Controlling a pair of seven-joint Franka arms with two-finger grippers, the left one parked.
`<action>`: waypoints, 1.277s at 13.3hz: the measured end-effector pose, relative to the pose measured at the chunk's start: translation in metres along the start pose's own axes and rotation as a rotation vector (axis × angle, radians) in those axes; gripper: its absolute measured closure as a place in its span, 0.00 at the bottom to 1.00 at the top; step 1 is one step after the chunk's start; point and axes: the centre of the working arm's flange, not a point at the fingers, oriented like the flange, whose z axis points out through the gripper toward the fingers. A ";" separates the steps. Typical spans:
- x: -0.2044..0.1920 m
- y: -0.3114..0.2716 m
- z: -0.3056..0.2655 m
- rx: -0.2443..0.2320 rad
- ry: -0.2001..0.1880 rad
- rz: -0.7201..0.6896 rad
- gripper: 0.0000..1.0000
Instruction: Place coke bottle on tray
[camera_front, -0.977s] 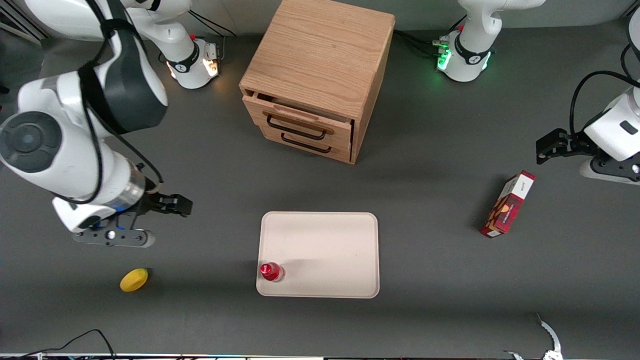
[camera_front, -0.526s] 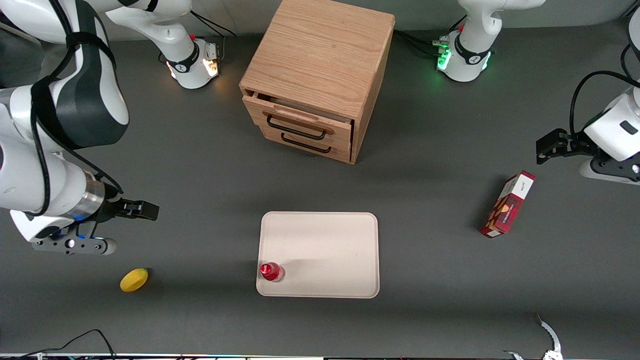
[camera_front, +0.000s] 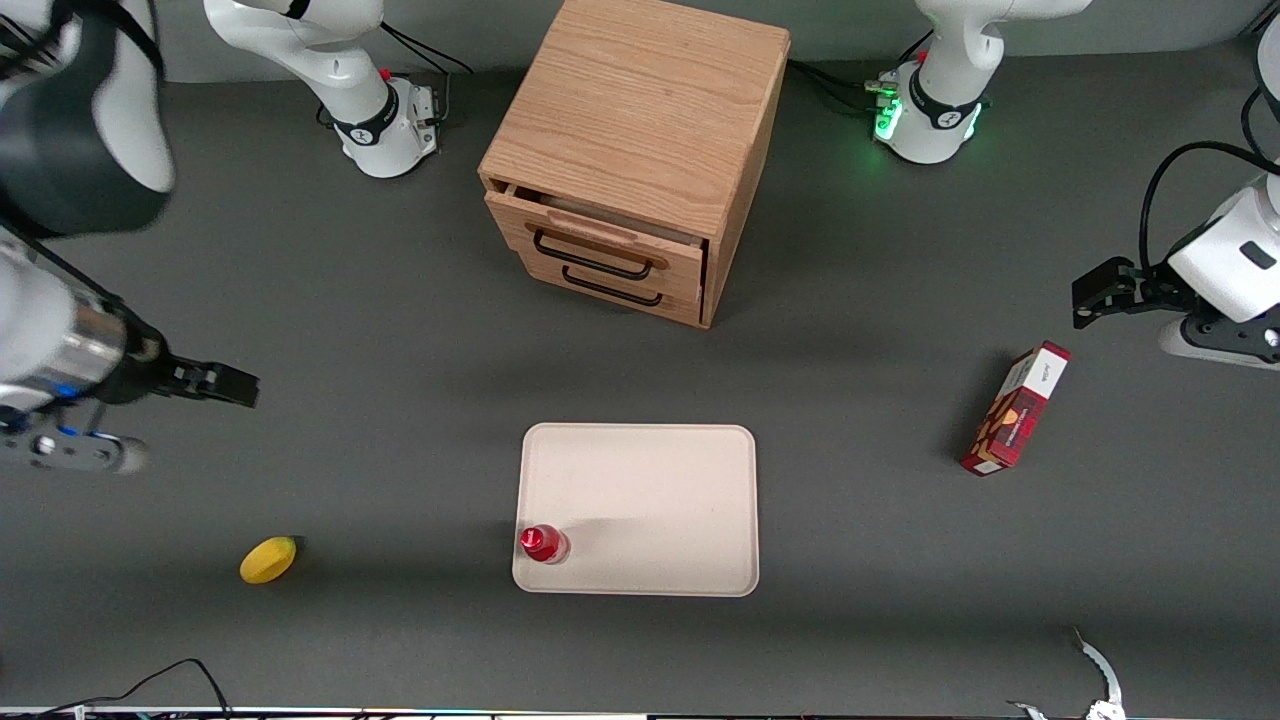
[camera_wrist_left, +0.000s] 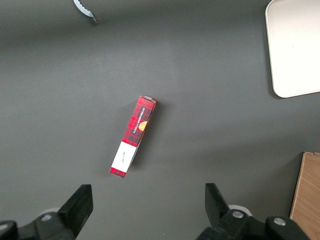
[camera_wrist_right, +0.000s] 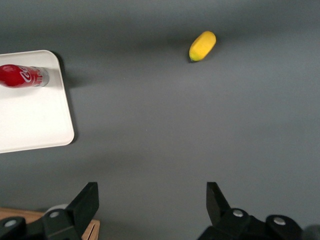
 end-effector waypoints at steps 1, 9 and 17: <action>-0.006 0.018 -0.011 0.012 -0.009 0.000 0.05; -0.009 0.099 -0.027 0.036 -0.012 -0.046 0.05; -0.036 0.042 -0.050 0.031 0.018 -0.151 0.02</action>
